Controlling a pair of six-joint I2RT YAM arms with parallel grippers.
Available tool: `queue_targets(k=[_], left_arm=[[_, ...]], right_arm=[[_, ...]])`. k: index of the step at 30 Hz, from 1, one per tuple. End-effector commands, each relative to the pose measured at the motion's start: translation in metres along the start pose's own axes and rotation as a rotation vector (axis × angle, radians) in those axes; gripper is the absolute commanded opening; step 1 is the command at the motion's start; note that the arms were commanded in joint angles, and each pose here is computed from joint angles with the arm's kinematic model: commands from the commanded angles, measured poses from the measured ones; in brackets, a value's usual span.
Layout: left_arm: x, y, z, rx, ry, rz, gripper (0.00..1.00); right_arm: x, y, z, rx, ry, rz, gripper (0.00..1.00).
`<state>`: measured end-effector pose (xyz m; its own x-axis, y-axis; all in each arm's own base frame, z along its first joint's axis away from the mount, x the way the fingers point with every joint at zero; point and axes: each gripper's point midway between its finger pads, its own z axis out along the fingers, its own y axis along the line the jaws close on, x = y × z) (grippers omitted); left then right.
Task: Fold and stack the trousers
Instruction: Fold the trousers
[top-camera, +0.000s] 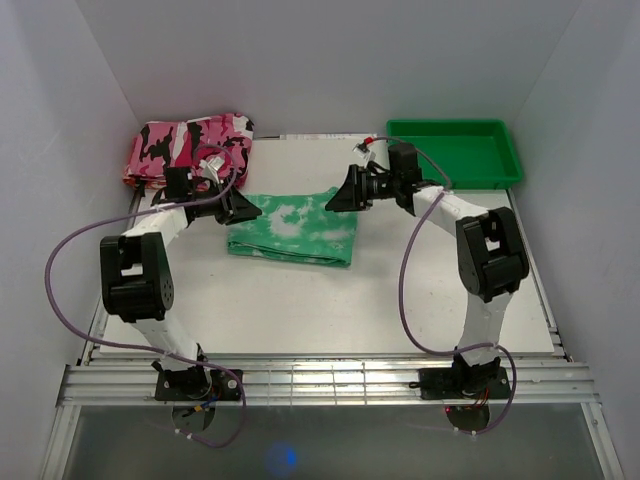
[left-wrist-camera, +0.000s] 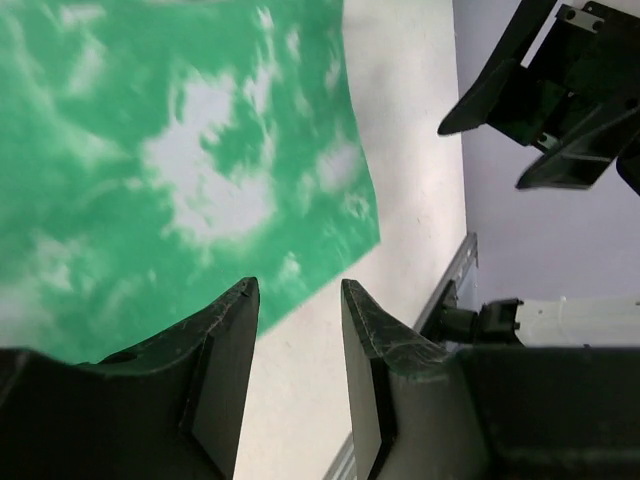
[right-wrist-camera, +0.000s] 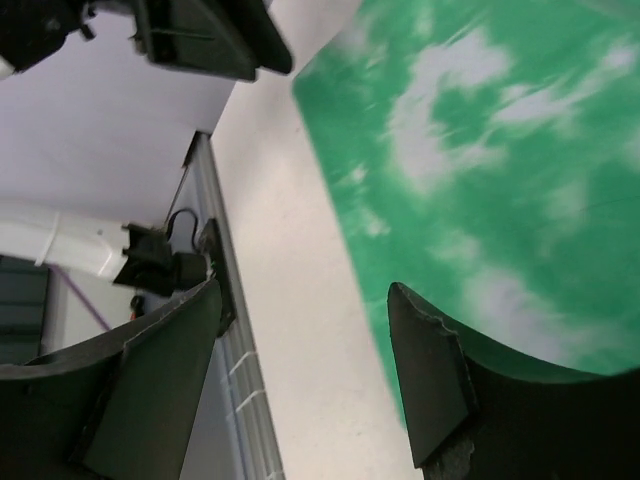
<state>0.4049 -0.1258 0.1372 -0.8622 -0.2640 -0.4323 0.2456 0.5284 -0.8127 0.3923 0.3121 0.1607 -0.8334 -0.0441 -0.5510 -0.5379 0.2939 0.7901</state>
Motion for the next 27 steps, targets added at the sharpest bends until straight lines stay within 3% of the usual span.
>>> queue_targets(k=[1, 6, 7, 10, 12, 15, 18, 20, 24, 27], left_arm=[[0.050, 0.005, -0.009, 0.000, 0.064, -0.089, 0.48], [0.063, 0.056, -0.009, -0.073, 0.033, -0.213, 0.47], [0.068, 0.083, -0.008, -0.116, 0.033, -0.263, 0.47], [0.083, 0.126, -0.005, -0.169, 0.070, -0.395, 0.47], [0.084, 0.133, -0.007, -0.176, 0.073, -0.419, 0.47], [0.074, 0.112, -0.013, -0.117, 0.084, -0.369, 0.50], [0.048, 0.070, -0.031, -0.057, 0.056, -0.205, 0.57], [0.025, 0.046, -0.047, -0.085, 0.005, -0.028, 0.69], [-0.028, 0.014, -0.084, -0.248, -0.135, 0.249, 0.88], [-0.068, -0.005, -0.117, -0.381, -0.318, 0.338, 0.98]], right_arm=[[0.061, 0.028, 0.012, -0.090, 0.107, 0.086, 0.73], [0.111, -0.018, 0.020, -0.011, 0.155, 0.178, 0.73], [0.118, -0.036, 0.025, 0.031, 0.167, 0.198, 0.73], [0.117, -0.073, 0.031, 0.123, 0.171, 0.181, 0.73], [0.117, -0.092, 0.021, 0.170, 0.182, 0.181, 0.73], [0.103, -0.100, 0.003, 0.222, 0.191, 0.141, 0.71], [0.078, -0.074, -0.011, 0.221, 0.184, 0.033, 0.70], [0.050, -0.046, -0.015, 0.223, 0.143, -0.070, 0.75], [0.002, 0.001, -0.002, 0.329, 0.105, -0.433, 0.93], [-0.008, 0.026, 0.031, 0.382, 0.155, -0.724, 0.96]])
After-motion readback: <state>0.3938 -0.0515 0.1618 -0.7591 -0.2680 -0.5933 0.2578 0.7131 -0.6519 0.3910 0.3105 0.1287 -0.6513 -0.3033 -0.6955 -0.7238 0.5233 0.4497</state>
